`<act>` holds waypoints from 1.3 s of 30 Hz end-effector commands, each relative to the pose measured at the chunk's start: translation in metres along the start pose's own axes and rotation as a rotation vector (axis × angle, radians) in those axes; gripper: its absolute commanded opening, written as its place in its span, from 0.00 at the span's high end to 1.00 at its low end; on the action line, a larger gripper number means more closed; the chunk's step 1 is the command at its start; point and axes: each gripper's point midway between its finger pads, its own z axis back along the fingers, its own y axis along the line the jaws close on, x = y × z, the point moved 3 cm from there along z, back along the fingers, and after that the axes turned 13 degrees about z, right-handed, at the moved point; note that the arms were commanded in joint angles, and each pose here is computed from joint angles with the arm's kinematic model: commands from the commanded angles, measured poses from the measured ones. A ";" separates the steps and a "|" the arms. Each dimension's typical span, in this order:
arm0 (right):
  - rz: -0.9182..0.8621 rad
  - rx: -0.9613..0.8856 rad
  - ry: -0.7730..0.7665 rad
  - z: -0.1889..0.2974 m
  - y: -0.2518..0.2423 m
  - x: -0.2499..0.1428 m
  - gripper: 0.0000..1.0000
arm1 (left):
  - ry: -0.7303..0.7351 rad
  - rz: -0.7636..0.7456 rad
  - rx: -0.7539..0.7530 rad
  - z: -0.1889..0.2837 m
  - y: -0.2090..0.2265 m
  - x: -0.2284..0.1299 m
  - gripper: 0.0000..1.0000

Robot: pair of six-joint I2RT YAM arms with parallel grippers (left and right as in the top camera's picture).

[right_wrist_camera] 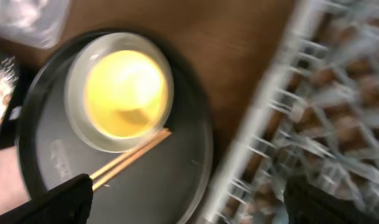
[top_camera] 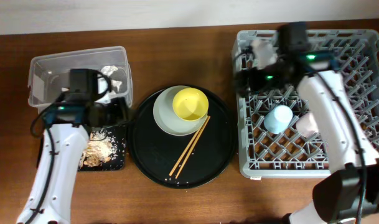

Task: Sort waste into correct bins and load items into the dishwasher rack
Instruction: 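Grasp the yellow bowl from the plate with the right gripper, then place the yellow bowl at the back of the dish rack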

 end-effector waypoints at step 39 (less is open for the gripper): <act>-0.100 -0.846 -0.007 0.034 -0.087 0.060 0.96 | -0.014 0.098 0.077 0.007 0.027 0.005 0.33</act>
